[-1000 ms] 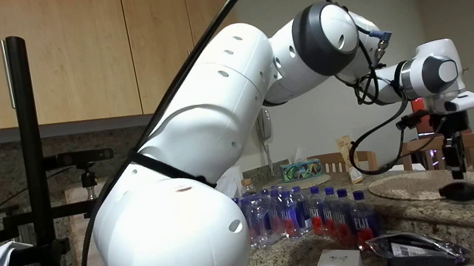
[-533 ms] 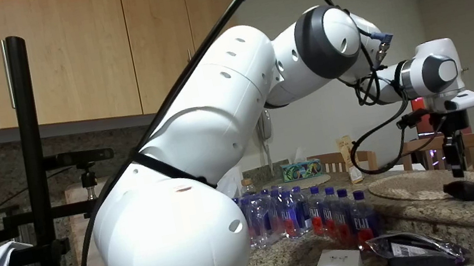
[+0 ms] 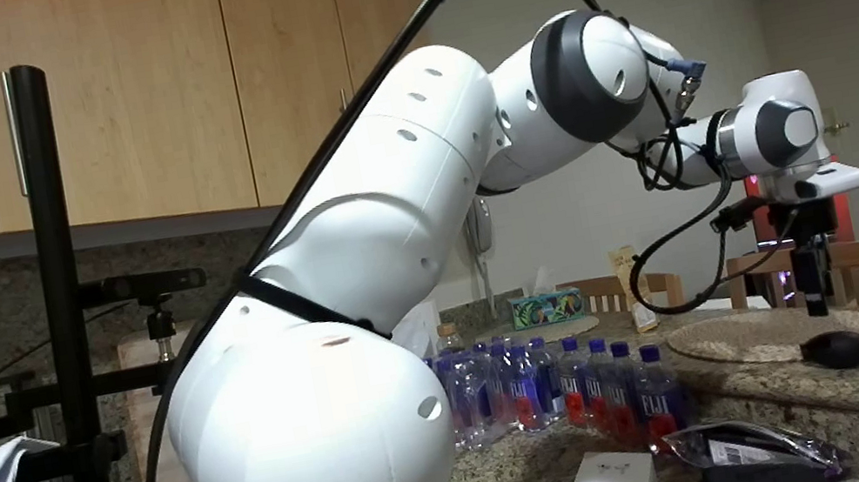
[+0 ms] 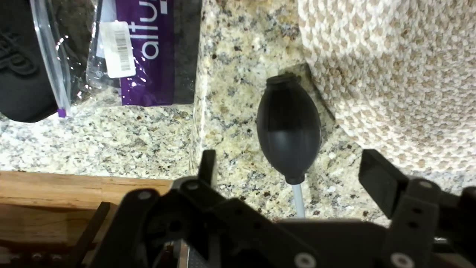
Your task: Remove the black pump from the plastic bag and put it on the top counter
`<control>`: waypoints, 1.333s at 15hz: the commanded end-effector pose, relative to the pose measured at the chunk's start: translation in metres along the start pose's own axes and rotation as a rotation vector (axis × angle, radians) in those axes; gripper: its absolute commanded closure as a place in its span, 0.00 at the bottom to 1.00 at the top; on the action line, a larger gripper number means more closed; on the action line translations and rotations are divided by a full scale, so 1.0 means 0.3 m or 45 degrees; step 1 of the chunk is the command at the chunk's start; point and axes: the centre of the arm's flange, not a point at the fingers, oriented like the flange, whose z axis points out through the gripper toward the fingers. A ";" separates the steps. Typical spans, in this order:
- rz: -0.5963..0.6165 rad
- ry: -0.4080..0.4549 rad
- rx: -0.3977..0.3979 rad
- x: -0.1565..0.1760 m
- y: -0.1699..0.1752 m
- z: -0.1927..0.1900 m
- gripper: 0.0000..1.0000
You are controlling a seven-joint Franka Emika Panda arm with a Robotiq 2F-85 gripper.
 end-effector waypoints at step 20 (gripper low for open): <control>-0.589 -0.082 -0.365 -0.225 0.266 -0.057 0.00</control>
